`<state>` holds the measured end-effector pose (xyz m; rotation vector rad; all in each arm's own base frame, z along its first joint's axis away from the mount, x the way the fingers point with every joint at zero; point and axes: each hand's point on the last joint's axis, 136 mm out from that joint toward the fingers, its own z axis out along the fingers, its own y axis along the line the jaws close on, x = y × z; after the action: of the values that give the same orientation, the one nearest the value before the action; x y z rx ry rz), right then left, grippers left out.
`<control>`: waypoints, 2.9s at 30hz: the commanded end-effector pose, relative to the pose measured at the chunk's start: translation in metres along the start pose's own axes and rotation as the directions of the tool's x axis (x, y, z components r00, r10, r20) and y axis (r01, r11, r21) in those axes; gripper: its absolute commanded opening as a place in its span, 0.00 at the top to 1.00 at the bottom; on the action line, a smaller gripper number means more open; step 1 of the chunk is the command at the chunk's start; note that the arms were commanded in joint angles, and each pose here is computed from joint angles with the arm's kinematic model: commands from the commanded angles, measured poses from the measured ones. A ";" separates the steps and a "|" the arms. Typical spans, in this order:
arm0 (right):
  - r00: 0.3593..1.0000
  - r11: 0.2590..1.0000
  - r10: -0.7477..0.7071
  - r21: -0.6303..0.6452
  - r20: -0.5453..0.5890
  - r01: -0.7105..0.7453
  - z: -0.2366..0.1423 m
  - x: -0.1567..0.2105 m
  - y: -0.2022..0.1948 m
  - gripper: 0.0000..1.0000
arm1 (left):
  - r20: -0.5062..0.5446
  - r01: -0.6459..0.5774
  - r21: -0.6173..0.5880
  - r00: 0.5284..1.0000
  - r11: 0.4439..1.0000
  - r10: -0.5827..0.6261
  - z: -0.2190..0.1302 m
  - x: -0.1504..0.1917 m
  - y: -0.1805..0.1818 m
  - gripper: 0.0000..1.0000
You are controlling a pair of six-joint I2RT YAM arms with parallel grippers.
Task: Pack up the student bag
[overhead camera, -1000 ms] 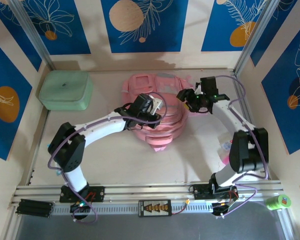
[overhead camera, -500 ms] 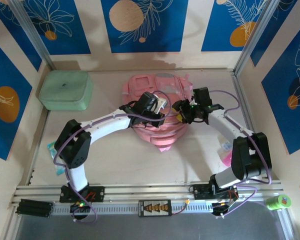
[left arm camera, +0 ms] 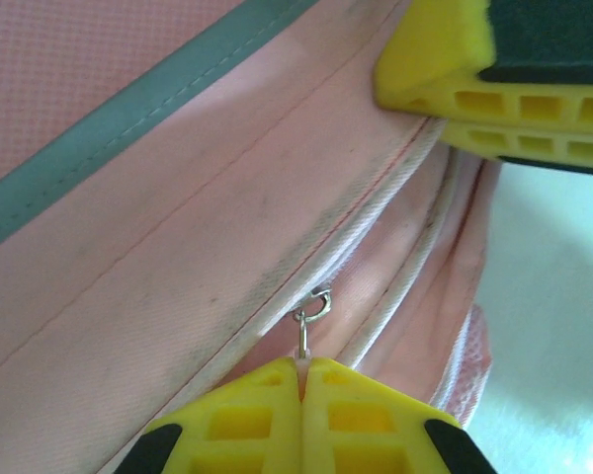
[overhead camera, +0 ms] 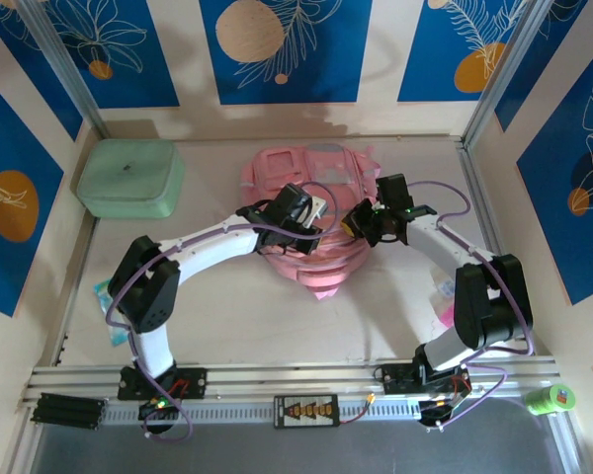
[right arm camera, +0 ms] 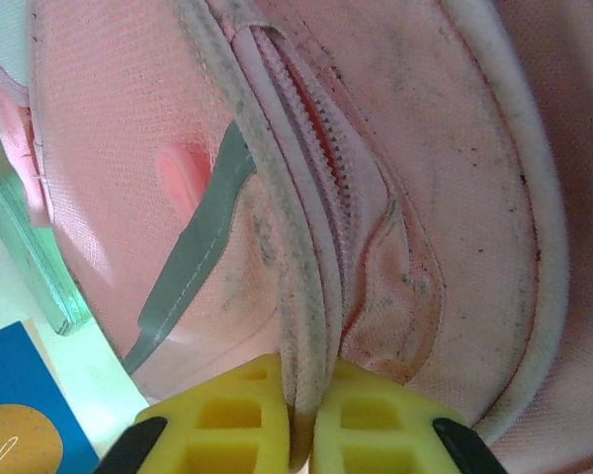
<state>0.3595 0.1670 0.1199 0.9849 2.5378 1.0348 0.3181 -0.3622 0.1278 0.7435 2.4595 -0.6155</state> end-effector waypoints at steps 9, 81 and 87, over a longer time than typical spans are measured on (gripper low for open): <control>0.993 0.998 -0.066 -0.011 0.094 0.067 -0.020 -0.021 0.013 0.99 | -0.076 0.001 -0.273 0.997 0.962 -0.022 -0.038 0.025 0.056 1.00; 0.898 0.756 -0.021 0.595 0.440 -0.274 -0.147 -0.175 -0.192 0.10 | 0.365 0.259 -0.148 0.911 0.955 -0.190 -0.143 -0.078 0.161 0.00; 0.858 0.700 0.071 0.587 0.508 -0.406 -0.162 -0.177 -0.232 0.08 | 0.363 0.289 -0.107 0.902 0.951 -0.233 -0.133 -0.090 0.162 0.00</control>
<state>0.3179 -0.1444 0.0789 1.4897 2.4315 -0.1258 0.4267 -0.1954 0.2264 0.2446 2.2868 -0.5101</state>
